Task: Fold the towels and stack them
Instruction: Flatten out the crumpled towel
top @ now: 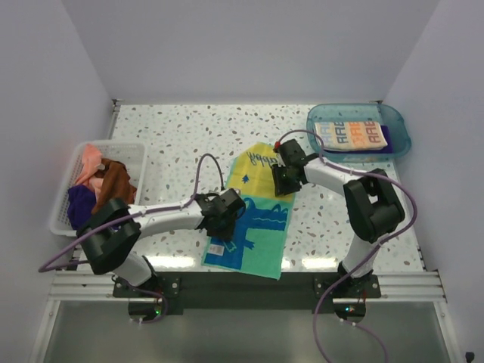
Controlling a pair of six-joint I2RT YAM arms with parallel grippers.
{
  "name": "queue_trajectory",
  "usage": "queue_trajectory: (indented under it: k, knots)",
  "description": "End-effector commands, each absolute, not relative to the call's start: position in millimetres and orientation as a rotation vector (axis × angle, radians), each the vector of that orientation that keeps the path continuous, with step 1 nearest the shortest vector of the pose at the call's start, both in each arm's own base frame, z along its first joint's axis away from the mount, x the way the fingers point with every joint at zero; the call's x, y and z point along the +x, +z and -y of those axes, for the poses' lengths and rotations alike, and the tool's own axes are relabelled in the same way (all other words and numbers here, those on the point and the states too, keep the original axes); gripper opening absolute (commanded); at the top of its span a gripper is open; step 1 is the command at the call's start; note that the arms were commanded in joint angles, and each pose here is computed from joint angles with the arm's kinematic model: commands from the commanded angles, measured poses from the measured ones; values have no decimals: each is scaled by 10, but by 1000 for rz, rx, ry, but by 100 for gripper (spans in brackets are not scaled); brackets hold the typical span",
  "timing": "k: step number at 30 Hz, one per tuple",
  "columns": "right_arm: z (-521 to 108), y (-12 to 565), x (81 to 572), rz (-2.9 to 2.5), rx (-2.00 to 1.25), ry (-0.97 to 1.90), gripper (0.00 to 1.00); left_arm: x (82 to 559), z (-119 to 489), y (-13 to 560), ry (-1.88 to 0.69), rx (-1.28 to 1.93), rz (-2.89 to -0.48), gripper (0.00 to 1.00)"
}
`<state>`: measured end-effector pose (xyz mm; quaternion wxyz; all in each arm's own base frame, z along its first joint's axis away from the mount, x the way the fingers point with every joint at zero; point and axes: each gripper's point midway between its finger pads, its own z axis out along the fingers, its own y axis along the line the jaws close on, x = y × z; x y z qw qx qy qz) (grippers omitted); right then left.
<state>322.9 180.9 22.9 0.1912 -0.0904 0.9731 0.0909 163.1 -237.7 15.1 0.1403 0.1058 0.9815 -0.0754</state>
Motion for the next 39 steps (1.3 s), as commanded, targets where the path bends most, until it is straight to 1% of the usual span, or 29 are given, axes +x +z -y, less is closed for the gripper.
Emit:
queue_trajectory:
  k: [1,4,6,8,10,11,12,13,14,15,16,18,19,21,22,23,25,26,28,29,33,39]
  knots:
    - [-1966,359,3440,-2661,-283,308,39,1137,2321,112,-322,310,-2966,42]
    - [-1990,355,3421,-2670,-294,319,39,836,2416,180,-414,402,-2993,42]
    - [-1974,376,3401,-2680,-313,310,39,739,2515,261,-455,455,-2980,46]
    - [-1951,407,3386,-2679,-330,298,40,784,2570,399,-486,451,-2940,51]
    - [-1942,464,3393,-2662,-335,296,39,1026,2593,610,-460,383,-2864,55]
    - [-1939,518,3375,-2646,-343,306,40,1521,2589,953,-443,269,-2737,62]
    - [-1939,506,3362,-2650,-345,309,40,1526,2588,957,-443,268,-2736,62]
    - [-1940,518,3348,-2646,-346,316,40,1804,2531,1103,-418,218,-2668,63]
    - [-1941,572,3342,-2632,-344,325,41,1959,2506,1178,-409,199,-2628,65]
    - [-1940,599,3333,-2625,-341,330,44,2107,2467,1238,-391,187,-2595,66]
    - [-1927,601,3298,-2625,-338,333,47,2399,2349,1356,-344,170,-2533,67]
    - [-1915,714,3271,-2598,-330,345,56,2740,2288,1377,-299,158,-2483,67]
    - [-1896,711,3235,-2600,-323,344,58,2987,2203,1470,-273,167,-2443,67]
    - [-1874,784,3186,-2585,-314,353,65,3330,2106,1344,-215,153,-2455,64]
    - [-1867,805,3169,-2581,-310,355,66,3512,2152,1448,-223,192,-2422,63]
    - [-1857,823,3151,-2580,-301,357,67,3657,2168,1286,-201,207,-2445,63]
    - [-1843,839,3103,-2575,-288,367,70,3946,2194,1326,-213,245,-2418,62]
    - [-1859,850,3080,-2574,-283,387,70,4051,2207,1159,-193,262,-2443,61]
    - [-1857,840,3033,-2573,-275,403,74,4281,2243,1222,-197,292,-2414,61]
    - [-1886,846,3007,-2574,-272,433,75,4355,2261,1088,-187,308,-2429,61]
    - [-1955,790,2927,-2576,-268,508,82,4597,2431,1041,-230,383,-2384,58]
    - [-2004,678,2852,-2594,-254,564,85,4652,2629,784,-320,453,-2402,52]
